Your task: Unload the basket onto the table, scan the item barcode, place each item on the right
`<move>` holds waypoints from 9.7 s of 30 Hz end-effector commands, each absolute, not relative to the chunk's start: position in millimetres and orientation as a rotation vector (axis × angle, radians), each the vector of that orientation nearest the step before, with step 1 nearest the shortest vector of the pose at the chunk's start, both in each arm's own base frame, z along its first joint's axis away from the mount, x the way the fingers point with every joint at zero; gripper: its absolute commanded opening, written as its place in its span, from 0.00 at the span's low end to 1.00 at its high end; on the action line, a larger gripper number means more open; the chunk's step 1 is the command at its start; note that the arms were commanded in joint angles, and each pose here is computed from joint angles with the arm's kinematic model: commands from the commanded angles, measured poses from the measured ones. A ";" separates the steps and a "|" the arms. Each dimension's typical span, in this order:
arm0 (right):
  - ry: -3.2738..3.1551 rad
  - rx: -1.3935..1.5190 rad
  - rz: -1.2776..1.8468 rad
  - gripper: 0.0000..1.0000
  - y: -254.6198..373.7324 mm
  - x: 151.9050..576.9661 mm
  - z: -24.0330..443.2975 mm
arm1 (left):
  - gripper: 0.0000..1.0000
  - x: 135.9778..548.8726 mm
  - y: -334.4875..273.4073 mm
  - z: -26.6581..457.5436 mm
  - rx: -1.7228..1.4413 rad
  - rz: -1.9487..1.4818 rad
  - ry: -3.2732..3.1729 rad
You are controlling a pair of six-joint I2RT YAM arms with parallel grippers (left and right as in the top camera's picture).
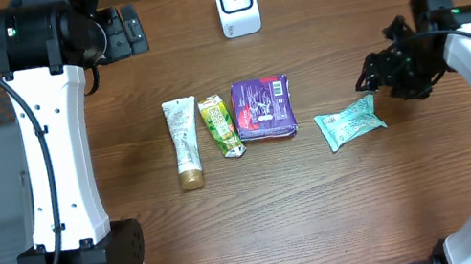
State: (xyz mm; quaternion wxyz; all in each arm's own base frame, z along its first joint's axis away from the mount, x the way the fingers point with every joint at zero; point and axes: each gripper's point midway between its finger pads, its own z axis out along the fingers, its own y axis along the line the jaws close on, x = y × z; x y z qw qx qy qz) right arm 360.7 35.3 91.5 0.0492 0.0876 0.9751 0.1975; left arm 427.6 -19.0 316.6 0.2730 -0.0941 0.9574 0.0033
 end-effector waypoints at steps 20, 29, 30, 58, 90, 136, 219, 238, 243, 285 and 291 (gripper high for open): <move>3.027 -0.171 0.905 0.71 49.7 344.1 13.8 | 1.00 428.8 -21.5 317.0 -0.243 0.009 2.573; 3.061 -0.076 0.966 0.52 56.5 327.1 -15.3 | 1.00 428.8 -21.6 317.0 -0.243 0.009 2.573; 3.064 -0.045 0.964 0.44 56.4 327.9 -16.2 | 1.00 428.8 -21.6 317.0 -0.243 0.009 2.573; 2.398 -0.289 0.961 0.04 89.4 407.5 327.3 | 1.00 428.8 -21.6 317.0 -0.243 0.009 2.573; 1.948 -0.270 -0.548 0.04 154.4 547.6 343.5 | 1.00 428.8 -21.6 317.0 -0.243 0.009 2.573; 1.705 -1.123 -0.985 0.04 242.5 617.7 204.2 | 1.00 428.8 -21.5 317.0 -0.243 0.009 2.573; 2.603 0.126 0.822 0.06 294.4 409.2 119.8 | 1.00 428.8 -21.5 316.9 -0.243 0.009 2.573; 2.827 0.155 0.613 0.04 298.6 376.0 41.2 | 1.00 428.8 -21.5 317.0 -0.243 0.009 2.573; 2.931 0.198 0.487 0.04 251.8 373.6 40.6 | 0.99 428.8 -21.5 317.0 -0.243 0.009 2.573; 2.841 -0.041 1.031 0.42 145.9 421.3 21.3 | 1.00 428.8 -21.5 317.0 -0.243 0.009 2.573; 2.792 0.024 1.185 0.21 149.9 423.4 35.8 | 0.99 428.8 -21.7 317.0 -0.243 0.008 2.573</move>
